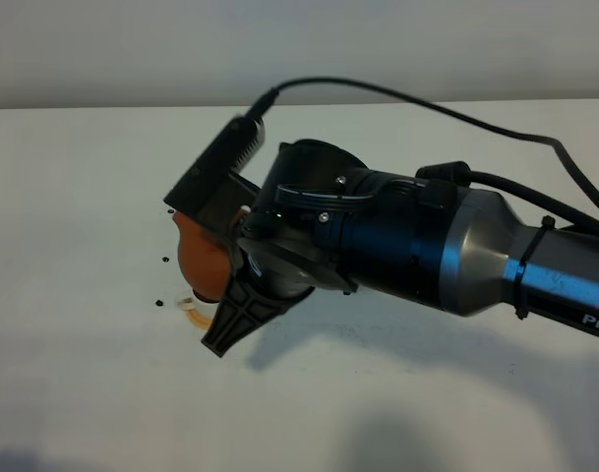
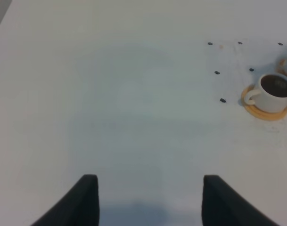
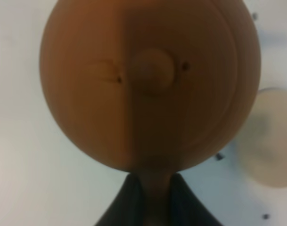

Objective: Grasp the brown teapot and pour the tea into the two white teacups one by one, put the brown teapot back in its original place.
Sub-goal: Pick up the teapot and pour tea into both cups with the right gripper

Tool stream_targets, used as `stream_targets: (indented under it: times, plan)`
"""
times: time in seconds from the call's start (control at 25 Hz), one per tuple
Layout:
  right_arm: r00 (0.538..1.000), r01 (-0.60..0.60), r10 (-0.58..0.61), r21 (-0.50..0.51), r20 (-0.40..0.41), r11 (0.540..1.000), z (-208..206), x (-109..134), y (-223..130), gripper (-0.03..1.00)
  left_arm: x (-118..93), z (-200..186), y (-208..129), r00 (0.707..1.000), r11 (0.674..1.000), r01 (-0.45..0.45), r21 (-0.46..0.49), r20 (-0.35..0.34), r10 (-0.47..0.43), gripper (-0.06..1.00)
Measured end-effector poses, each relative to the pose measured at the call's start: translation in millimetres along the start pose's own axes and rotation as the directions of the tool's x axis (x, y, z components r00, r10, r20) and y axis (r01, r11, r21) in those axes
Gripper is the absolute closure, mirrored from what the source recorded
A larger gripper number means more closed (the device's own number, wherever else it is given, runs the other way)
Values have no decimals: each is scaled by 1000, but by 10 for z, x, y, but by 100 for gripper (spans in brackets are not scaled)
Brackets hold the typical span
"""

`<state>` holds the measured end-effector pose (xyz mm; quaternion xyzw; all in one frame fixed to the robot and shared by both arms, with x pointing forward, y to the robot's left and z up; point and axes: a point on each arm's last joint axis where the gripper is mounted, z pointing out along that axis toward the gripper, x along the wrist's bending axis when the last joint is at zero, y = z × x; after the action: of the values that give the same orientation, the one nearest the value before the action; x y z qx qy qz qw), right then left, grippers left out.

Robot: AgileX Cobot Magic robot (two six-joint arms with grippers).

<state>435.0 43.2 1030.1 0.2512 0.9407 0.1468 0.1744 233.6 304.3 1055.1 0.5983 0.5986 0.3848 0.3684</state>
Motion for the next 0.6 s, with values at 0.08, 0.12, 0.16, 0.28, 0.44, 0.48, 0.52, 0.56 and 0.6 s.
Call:
stream_targets:
  times: [0.08,0.12,0.16,0.28,0.44,0.48,0.52,0.56,0.6]
  plan:
    - [1000,-4,4,13,-19,1000,67,6,-51,88,0,0,0,1000,1000,0,0,0,0,44]
    - [1000,-10,10,20,-29,1000,109,5,-83,88,0,0,0,1000,1000,0,0,0,0,44]
    - [999,-19,20,27,-40,999,145,4,-112,88,0,0,0,1000,1000,0,0,0,0,44]
    - [996,-40,45,56,-73,998,273,6,-227,88,0,0,0,1000,1000,0,0,0,0,44]
    - [994,-42,48,58,-103,997,386,65,-331,88,0,0,0,1000,1000,0,0,0,0,44]
    - [993,-43,48,52,-108,998,405,75,-344,88,0,0,0,1000,1000,0,0,0,0,44]
    - [992,-44,50,49,-112,998,422,84,-358,88,0,0,0,1000,1000,0,0,0,0,44]
    - [992,-46,50,44,-116,998,436,92,-368,88,0,0,0,1000,1000,0,0,0,0,44]
    - [991,-48,53,44,-122,998,454,103,-387,88,0,0,0,1000,1000,0,0,0,0,44]
